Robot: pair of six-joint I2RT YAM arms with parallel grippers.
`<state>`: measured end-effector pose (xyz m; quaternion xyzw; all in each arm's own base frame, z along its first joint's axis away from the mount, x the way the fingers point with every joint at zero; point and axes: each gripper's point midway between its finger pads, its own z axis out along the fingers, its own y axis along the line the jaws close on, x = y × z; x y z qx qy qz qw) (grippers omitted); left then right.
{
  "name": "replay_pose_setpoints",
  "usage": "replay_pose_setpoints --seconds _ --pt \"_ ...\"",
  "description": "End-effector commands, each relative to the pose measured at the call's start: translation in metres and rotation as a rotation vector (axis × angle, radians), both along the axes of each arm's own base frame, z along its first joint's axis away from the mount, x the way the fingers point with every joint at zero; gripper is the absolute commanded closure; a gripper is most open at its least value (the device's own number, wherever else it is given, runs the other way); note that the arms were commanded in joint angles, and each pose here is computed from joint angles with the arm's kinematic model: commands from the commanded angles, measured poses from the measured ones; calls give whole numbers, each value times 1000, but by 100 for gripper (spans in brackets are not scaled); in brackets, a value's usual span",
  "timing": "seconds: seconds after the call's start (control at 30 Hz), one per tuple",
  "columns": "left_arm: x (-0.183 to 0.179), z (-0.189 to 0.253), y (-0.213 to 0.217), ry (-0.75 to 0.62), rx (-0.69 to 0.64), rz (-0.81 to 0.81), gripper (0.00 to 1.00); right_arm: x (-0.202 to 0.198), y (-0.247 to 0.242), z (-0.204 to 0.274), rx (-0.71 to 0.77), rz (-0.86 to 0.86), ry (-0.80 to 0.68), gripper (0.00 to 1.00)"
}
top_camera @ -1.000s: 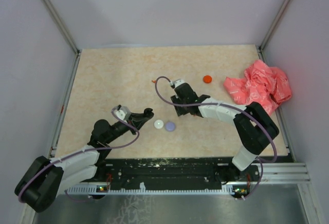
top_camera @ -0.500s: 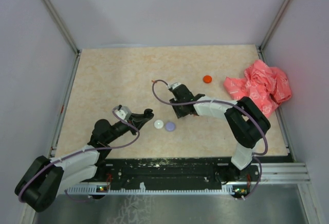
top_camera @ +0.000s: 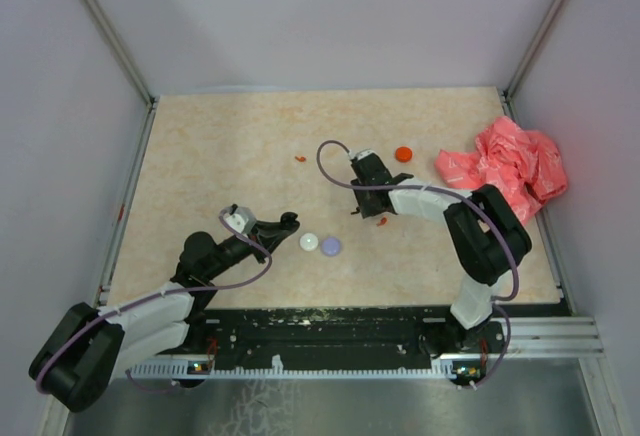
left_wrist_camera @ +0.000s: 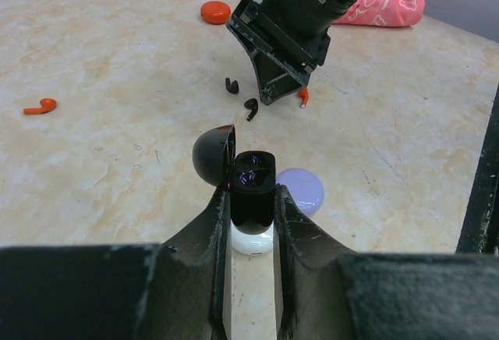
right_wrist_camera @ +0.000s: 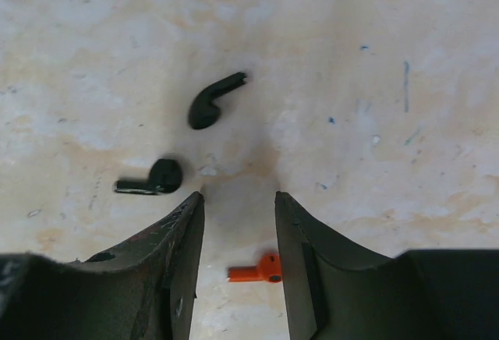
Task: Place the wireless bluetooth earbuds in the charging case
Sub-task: Adjust the earbud at the center of the board.
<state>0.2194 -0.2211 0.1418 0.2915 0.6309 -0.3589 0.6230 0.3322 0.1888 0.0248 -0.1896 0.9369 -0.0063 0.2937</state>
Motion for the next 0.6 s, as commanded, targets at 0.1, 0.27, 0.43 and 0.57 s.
replay_pose_setpoints --seconds 0.1,0.27,0.43,0.57 --pt "0 11 -4 -23 -19 -16 100 21 -1 34 124 -89 -77 60" --pt "0 11 -5 -20 -23 -21 100 19 22 56 256 -35 -91 61" --pt "0 12 -5 -22 -23 -22 100 22 32 53 308 -58 -74 66" --pt "-1 13 -4 -24 -25 -21 100 21 38 40 328 -76 -30 68"
